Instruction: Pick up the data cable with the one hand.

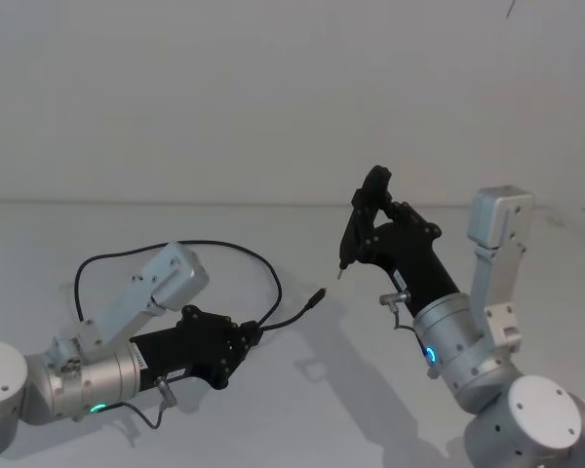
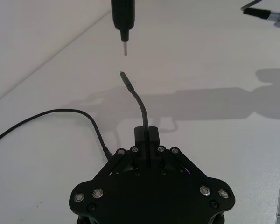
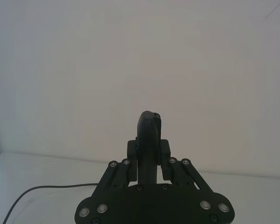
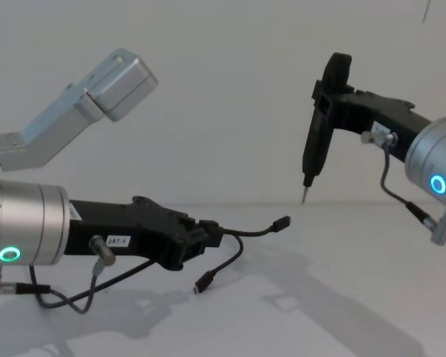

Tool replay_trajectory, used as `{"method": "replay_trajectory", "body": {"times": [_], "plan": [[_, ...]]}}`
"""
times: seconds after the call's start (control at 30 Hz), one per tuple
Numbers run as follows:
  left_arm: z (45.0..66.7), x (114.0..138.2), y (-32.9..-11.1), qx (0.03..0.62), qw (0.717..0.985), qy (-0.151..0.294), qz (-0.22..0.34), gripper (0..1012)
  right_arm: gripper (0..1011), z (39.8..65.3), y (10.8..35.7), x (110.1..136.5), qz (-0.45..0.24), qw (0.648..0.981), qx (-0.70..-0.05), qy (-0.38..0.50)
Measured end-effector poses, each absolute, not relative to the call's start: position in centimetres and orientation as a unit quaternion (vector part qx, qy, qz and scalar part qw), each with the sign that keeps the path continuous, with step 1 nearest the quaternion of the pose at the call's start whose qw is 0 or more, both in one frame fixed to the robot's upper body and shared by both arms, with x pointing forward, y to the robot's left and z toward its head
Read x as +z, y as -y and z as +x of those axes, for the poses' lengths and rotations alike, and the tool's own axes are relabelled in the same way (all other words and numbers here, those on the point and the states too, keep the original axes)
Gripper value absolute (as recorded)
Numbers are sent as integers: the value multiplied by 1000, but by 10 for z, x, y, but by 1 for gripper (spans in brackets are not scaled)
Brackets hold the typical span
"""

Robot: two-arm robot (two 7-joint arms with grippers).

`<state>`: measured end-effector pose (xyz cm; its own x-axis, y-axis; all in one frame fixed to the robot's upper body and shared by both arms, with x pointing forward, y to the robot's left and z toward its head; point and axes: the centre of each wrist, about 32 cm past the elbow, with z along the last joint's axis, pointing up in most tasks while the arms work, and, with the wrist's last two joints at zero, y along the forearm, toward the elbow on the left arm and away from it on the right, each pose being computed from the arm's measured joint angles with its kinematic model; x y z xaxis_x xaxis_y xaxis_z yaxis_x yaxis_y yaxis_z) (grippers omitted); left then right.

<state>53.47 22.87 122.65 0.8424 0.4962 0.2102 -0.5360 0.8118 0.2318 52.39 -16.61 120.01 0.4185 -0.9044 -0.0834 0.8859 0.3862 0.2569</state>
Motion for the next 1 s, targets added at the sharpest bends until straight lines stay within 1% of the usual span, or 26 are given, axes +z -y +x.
{"method": "replay_trajectory", "body": {"times": [0.2,0.5,1.0], "plan": [[535,1227,-229,272,949,70,142,40,279,529,161,1196,130,833,-536,26],[535,1227,-229,272,949,70,142,40,279,531,157,1191,125,837,-533,15],[535,1227,-229,272,949,70,142,40,279,532,159,1182,116,836,-536,6]]}}
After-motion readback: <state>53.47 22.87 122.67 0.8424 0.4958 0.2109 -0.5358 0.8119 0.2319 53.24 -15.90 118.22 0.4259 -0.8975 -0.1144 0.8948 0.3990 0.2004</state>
